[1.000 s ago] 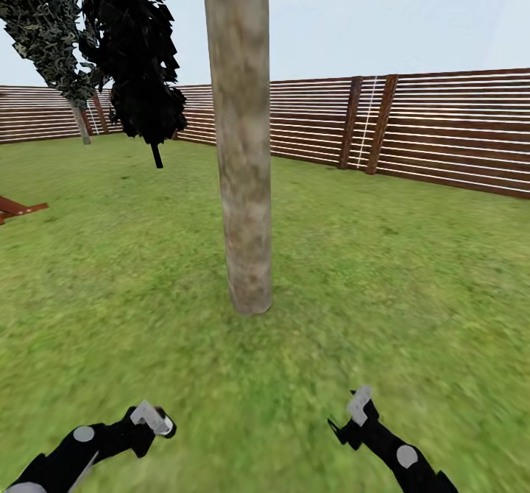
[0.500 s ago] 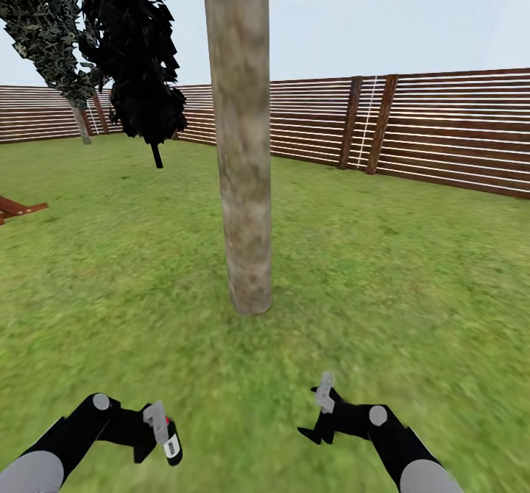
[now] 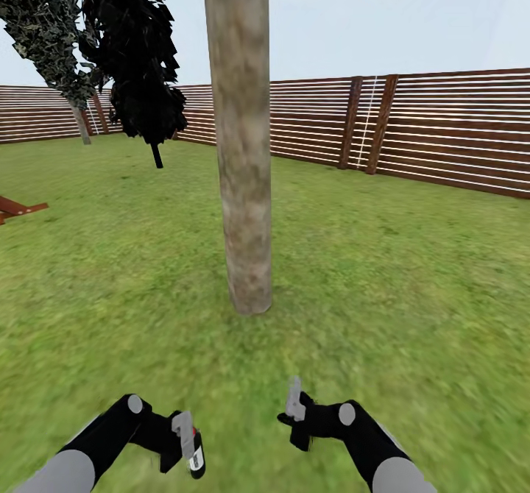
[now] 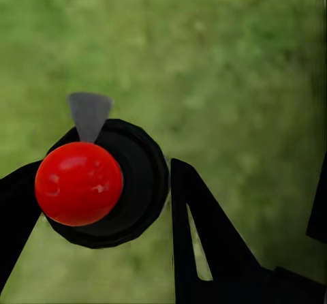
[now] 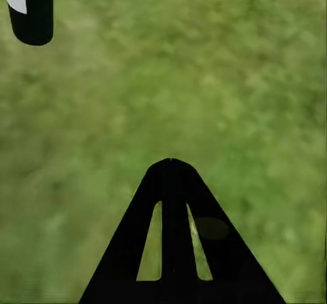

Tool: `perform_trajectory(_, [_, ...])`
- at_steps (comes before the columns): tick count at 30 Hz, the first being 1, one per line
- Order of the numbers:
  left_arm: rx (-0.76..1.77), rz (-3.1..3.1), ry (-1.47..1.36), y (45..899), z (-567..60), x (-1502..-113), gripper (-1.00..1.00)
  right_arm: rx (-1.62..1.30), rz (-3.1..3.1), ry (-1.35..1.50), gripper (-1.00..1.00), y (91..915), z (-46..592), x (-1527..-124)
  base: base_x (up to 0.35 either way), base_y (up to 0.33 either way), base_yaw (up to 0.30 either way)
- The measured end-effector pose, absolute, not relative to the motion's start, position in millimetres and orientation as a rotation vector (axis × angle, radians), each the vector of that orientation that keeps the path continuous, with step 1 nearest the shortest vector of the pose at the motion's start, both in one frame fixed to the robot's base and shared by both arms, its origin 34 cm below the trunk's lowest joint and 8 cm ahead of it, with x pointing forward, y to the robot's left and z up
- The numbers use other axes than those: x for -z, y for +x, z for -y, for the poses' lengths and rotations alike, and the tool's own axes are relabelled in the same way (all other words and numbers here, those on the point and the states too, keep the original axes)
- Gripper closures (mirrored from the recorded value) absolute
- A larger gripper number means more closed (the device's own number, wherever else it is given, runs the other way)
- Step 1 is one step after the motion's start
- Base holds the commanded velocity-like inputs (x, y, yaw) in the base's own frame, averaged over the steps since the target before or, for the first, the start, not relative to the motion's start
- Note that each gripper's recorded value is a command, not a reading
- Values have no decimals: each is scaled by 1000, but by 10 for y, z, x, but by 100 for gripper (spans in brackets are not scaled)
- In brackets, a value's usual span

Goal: In the garden, pick up the pesticide atomizer on the floor and spray pesticide onto both trees until each tree trunk is fully covered.

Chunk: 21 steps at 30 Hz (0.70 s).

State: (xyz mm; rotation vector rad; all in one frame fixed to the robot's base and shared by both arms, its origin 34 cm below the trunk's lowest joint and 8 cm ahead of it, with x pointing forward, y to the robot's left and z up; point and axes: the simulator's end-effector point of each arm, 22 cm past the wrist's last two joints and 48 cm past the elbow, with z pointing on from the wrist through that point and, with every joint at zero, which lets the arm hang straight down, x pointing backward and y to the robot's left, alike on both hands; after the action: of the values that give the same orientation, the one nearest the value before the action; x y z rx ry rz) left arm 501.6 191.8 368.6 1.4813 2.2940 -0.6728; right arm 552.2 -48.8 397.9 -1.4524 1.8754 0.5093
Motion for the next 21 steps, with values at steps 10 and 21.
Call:
perform_trajectory(10, [645, -2218, 1605, 4992, -1376, -3638, 100, -498, -1812, -1491, 100, 5608, 279, -4129, 0, 0, 0])
perform_trajectory(21, [596, -2185, 1573, 5131, -1195, -3661, 100, -514, -1816, -1461, 100, 5615, 254, -4149, 0, 0, 0])
